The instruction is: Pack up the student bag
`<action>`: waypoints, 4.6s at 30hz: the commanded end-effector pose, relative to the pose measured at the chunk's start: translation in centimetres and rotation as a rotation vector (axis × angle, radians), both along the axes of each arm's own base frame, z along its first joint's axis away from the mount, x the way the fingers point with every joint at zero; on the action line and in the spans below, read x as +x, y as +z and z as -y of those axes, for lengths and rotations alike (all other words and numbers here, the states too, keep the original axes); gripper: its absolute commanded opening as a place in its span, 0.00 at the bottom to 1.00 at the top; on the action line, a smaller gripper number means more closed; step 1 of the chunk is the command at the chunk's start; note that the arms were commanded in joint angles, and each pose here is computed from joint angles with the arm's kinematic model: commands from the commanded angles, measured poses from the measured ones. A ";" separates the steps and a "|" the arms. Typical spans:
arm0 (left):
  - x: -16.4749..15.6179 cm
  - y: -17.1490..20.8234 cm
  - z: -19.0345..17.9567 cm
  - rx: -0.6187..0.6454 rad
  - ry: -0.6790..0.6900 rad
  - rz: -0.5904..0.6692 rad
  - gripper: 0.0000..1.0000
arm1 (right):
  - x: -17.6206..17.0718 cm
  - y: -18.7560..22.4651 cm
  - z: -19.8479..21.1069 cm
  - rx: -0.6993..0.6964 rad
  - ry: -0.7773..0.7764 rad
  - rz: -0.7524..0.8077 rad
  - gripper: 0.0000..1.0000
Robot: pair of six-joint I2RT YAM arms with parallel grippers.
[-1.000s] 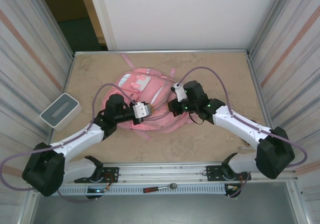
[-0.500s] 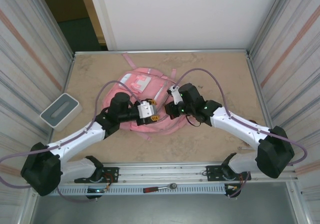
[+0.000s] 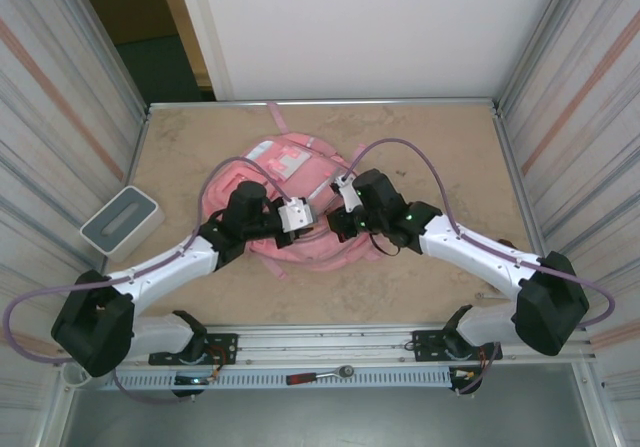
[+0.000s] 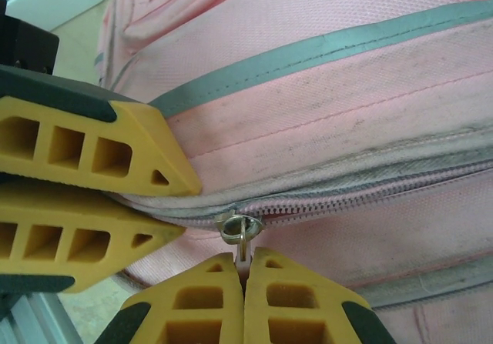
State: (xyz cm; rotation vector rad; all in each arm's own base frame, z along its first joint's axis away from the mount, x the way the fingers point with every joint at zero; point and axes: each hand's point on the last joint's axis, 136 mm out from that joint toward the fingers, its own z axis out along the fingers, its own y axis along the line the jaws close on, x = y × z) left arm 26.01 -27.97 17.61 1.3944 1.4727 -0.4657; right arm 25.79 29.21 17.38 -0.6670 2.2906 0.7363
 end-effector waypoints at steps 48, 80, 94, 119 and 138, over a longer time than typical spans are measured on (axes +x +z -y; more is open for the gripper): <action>0.1 3.0 -0.7 -0.142 0.001 0.006 0.01 | 0.7 1.9 3.1 0.008 -0.097 0.017 0.00; 0.6 2.3 -0.6 -0.143 0.021 -0.028 0.00 | 0.7 -4.1 1.0 0.035 -0.060 -0.003 0.05; 2.2 2.1 -2.9 -0.160 0.105 -0.033 0.12 | 2.2 -1.6 4.0 0.062 -0.172 -0.010 0.00; 0.5 -0.1 0.0 0.024 0.009 -0.041 0.23 | -1.5 4.4 -1.4 0.184 0.006 0.085 0.00; 0.8 1.6 -2.2 -0.160 -0.007 -0.043 0.00 | 1.4 1.5 3.8 0.152 -0.138 -0.017 0.00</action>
